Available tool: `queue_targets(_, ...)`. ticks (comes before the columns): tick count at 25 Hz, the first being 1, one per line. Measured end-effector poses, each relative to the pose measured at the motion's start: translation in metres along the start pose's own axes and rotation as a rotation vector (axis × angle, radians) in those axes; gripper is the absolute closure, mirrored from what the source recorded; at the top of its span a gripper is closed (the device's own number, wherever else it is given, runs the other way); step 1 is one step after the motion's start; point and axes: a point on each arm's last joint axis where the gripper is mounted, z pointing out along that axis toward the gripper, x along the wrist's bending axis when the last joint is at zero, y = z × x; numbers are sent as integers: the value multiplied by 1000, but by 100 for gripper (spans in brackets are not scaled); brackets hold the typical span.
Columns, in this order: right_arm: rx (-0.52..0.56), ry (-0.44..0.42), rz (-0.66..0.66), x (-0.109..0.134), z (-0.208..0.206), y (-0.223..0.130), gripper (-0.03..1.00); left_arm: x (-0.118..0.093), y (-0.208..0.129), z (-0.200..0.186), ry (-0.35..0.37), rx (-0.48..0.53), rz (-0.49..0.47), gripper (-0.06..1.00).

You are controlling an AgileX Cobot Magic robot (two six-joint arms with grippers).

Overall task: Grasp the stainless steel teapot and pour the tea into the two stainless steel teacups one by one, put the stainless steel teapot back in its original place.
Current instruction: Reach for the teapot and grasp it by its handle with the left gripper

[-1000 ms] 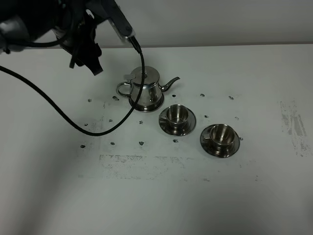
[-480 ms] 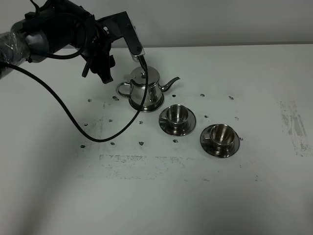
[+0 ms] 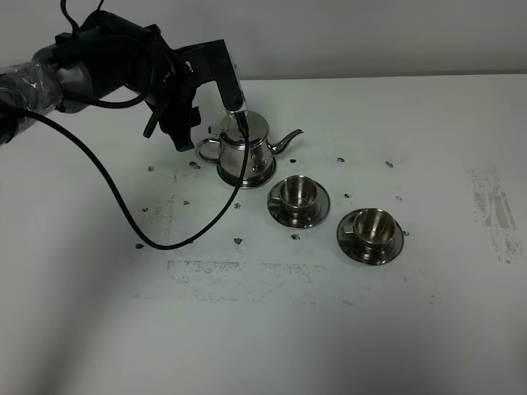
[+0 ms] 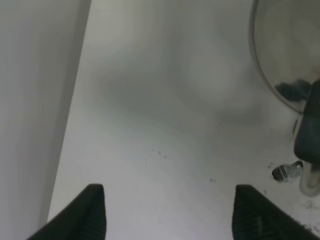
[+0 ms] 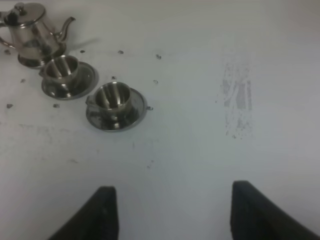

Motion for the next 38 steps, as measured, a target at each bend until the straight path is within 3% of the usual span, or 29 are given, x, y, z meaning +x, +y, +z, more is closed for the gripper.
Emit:
queue_targets(14, 0, 0, 0, 0, 0, 0, 49, -8, 3, 9, -56, -55, 86, 41)
queue_targets(38, 0, 0, 0, 0, 0, 0, 49, -20, 0, 14, -167, -29, 80, 41)
